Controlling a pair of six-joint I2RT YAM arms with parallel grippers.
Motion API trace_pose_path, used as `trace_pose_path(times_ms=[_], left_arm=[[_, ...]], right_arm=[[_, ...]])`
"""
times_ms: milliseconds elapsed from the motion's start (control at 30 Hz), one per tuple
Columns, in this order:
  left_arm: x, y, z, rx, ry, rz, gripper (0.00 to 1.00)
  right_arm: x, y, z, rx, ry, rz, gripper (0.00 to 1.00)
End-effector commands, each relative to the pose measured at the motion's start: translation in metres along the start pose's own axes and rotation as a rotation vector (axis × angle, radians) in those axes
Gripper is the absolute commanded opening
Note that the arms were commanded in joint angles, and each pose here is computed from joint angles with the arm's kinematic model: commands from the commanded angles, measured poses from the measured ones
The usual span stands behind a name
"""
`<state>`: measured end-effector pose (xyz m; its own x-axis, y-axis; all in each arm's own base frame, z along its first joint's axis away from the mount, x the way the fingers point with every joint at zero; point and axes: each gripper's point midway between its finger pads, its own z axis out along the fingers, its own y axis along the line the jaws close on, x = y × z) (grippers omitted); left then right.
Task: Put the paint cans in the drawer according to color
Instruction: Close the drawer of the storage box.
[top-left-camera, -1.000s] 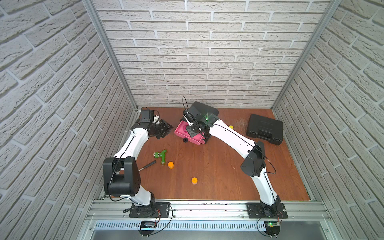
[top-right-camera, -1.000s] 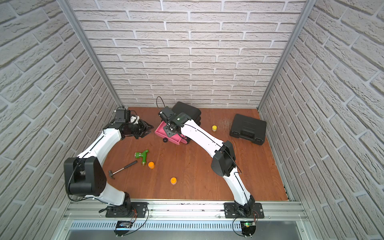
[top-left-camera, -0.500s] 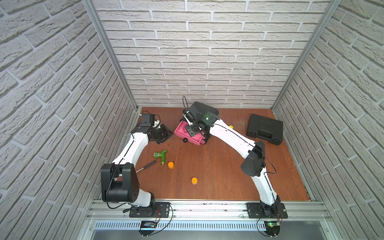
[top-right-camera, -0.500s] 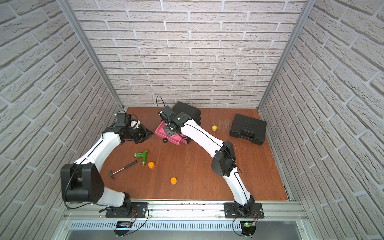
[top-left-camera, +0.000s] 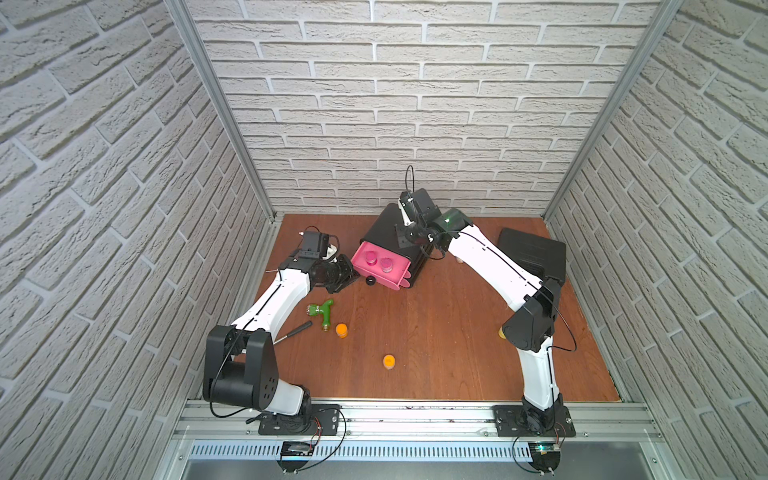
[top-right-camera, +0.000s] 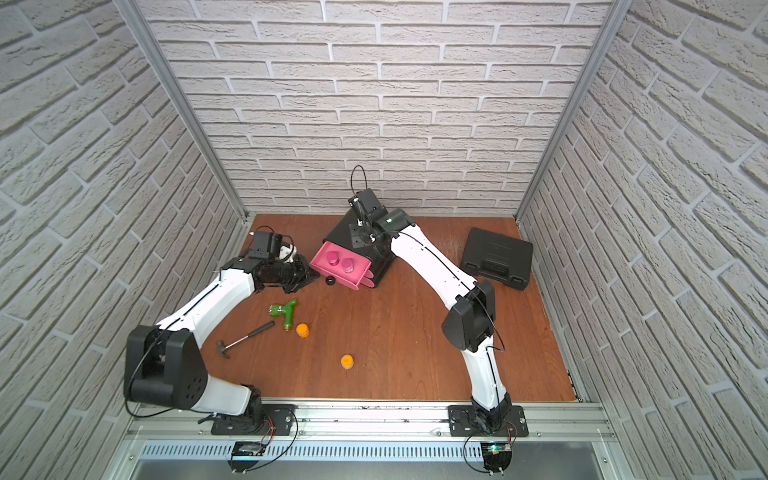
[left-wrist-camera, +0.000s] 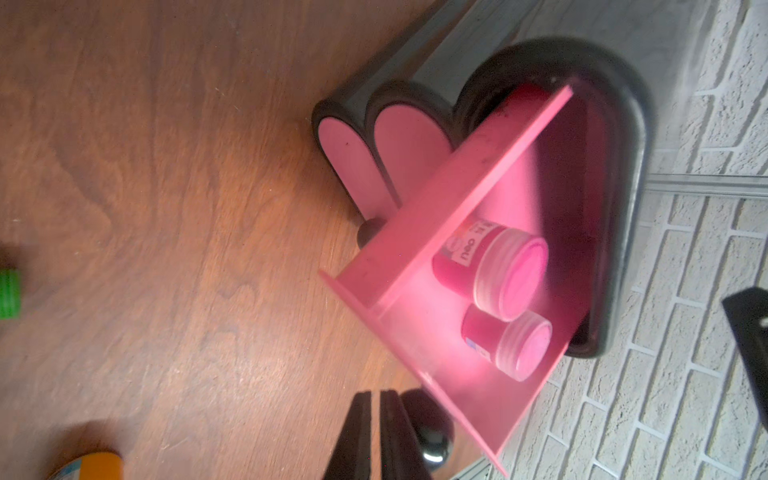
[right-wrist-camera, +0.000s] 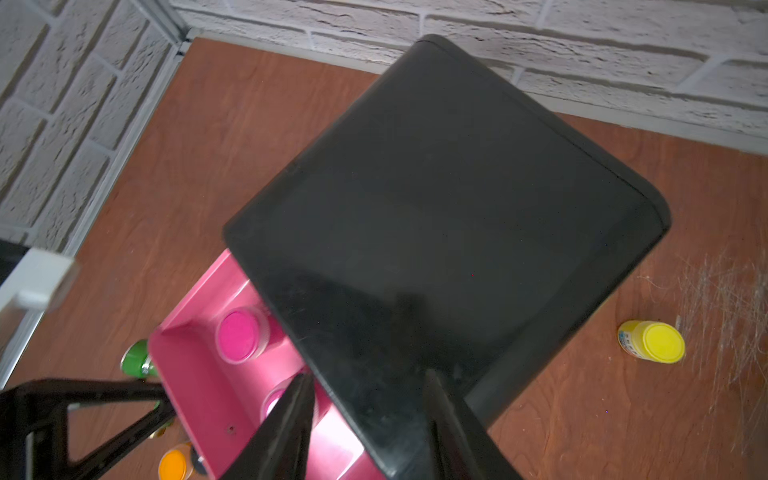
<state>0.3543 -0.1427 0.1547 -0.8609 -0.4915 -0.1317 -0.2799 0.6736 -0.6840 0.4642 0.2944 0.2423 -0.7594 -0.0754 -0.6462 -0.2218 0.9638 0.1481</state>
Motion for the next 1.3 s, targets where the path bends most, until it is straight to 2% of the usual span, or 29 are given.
trace_pose_path(times_ms=[0, 267, 900, 1267], left_arm=[[-0.012, -0.006, 0.009, 0.003, -0.042, 0.016, 0.10], [-0.017, -0.013, 0.020, -0.004, -0.051, 0.035, 0.08], [-0.046, -0.043, 0.034, 0.048, -0.122, 0.078, 0.08], [-0.056, -0.056, 0.058, 0.059, -0.131, 0.081, 0.08]], right_arm=[[-0.010, -0.003, 0.015, -0.011, -0.035, 0.089, 0.46], [-0.005, -0.020, 0.031, 0.014, 0.003, 0.100, 0.42], [0.027, -0.033, 0.043, 0.031, 0.100, 0.084, 0.41], [0.042, -0.036, 0.049, 0.028, 0.140, 0.094, 0.40]])
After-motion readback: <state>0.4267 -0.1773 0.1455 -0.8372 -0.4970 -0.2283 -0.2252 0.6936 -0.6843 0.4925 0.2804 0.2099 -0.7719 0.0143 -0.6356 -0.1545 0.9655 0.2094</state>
